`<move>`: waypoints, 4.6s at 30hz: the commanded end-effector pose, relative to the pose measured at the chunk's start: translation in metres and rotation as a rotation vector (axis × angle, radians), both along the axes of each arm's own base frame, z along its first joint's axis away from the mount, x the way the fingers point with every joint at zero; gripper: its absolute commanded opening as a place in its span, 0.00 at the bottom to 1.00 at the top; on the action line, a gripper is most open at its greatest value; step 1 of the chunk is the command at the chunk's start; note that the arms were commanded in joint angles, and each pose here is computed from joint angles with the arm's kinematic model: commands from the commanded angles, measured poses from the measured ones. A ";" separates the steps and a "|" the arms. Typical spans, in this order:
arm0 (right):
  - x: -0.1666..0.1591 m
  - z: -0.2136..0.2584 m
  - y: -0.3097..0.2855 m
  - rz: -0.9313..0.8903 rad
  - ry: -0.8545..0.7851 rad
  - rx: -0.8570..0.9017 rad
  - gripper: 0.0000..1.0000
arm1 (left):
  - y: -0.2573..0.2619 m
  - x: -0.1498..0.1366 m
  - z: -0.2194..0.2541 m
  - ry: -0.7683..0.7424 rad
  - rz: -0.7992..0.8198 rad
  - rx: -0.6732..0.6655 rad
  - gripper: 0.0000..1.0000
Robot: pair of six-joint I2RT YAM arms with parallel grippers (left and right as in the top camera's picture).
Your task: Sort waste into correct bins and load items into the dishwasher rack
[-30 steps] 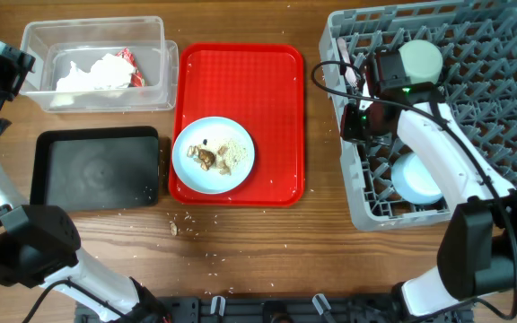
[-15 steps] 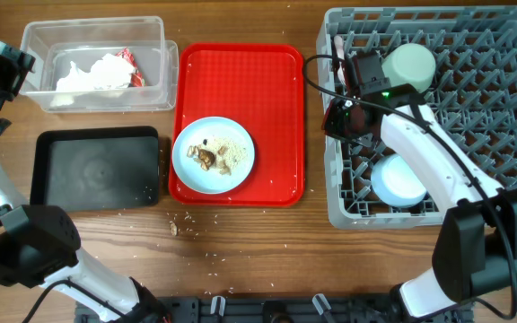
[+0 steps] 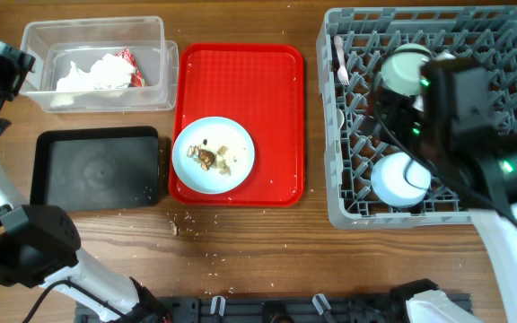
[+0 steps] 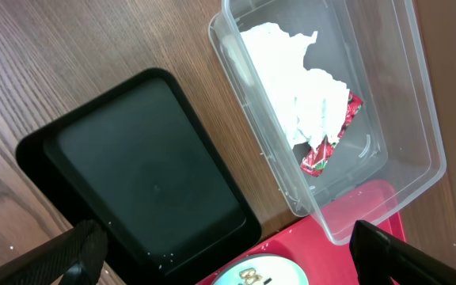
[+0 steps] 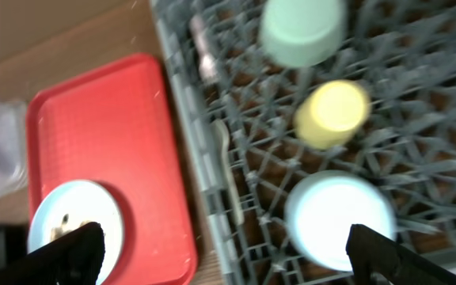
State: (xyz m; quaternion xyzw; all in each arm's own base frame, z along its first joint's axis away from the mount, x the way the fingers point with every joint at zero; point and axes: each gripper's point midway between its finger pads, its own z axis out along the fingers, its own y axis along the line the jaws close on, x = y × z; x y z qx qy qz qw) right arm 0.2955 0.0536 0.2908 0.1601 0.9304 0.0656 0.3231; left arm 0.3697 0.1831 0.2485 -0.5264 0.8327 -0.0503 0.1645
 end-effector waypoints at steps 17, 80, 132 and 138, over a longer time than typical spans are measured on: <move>-0.057 0.013 -0.217 -0.803 -0.034 -0.032 1.00 | 0.017 0.040 0.023 -0.190 -0.007 0.077 1.00; -0.040 -0.011 -0.235 -1.007 -0.019 0.126 1.00 | -0.397 -0.067 -0.195 0.169 -0.878 0.176 0.52; -0.039 -0.013 -0.235 -1.008 -0.014 0.127 1.00 | -0.347 -0.048 -0.134 0.063 -0.897 0.248 0.04; -0.039 -0.013 -0.235 -1.008 -0.013 0.127 1.00 | -0.347 -0.047 -0.133 0.056 -0.920 0.258 0.04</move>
